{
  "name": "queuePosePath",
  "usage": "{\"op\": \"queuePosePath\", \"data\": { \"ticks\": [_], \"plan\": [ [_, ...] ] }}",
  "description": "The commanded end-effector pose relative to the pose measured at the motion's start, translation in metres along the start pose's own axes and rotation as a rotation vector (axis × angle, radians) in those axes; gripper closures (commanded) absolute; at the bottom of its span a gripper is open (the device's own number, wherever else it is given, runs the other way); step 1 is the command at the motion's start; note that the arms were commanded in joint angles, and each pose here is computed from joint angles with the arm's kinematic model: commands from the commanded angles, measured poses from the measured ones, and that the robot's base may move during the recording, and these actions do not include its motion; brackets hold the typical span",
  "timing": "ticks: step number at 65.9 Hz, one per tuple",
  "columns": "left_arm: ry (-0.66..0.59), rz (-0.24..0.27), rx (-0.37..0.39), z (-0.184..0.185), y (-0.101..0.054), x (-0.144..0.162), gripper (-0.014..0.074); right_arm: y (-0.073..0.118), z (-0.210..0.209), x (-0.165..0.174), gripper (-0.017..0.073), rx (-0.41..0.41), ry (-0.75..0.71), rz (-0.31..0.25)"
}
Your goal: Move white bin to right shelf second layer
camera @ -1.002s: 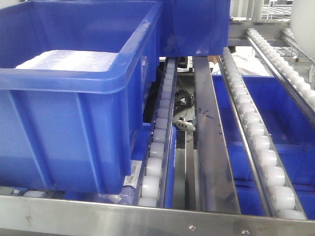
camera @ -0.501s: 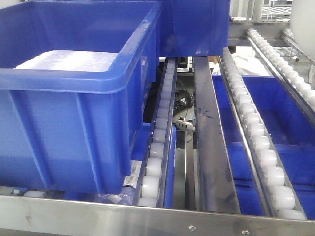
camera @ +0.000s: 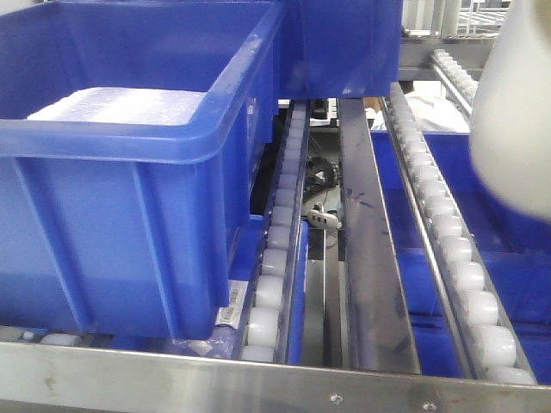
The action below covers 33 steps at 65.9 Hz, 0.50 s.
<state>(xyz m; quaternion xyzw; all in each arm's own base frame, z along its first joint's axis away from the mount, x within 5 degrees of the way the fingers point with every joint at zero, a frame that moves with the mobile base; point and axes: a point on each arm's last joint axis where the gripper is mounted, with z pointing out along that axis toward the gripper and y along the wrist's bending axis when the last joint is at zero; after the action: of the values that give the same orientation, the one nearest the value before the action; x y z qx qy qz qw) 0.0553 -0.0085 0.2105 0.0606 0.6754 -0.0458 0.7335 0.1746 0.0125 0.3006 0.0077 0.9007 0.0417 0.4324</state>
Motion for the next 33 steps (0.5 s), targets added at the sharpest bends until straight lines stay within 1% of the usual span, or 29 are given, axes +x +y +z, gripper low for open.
{"op": "queuePosePath", "data": {
  "ticks": [1, 6, 33],
  "plan": [
    [-0.067, -0.013, -0.006, -0.0005, 0.0004, 0.0026, 0.0509, 0.0008, 0.0030, -0.0208, 0.0536, -0.002, -0.053, 0.006],
    [-0.067, -0.013, -0.006, -0.0005, 0.0004, 0.0026, 0.0509, 0.0008, 0.0084, -0.0221, 0.0536, 0.000, -0.024, 0.007],
    [-0.067, -0.013, -0.006, -0.0005, 0.0004, 0.0026, 0.0509, 0.0006, 0.0093, -0.0190, 0.0536, 0.003, 0.013, 0.005]
  ]
}}
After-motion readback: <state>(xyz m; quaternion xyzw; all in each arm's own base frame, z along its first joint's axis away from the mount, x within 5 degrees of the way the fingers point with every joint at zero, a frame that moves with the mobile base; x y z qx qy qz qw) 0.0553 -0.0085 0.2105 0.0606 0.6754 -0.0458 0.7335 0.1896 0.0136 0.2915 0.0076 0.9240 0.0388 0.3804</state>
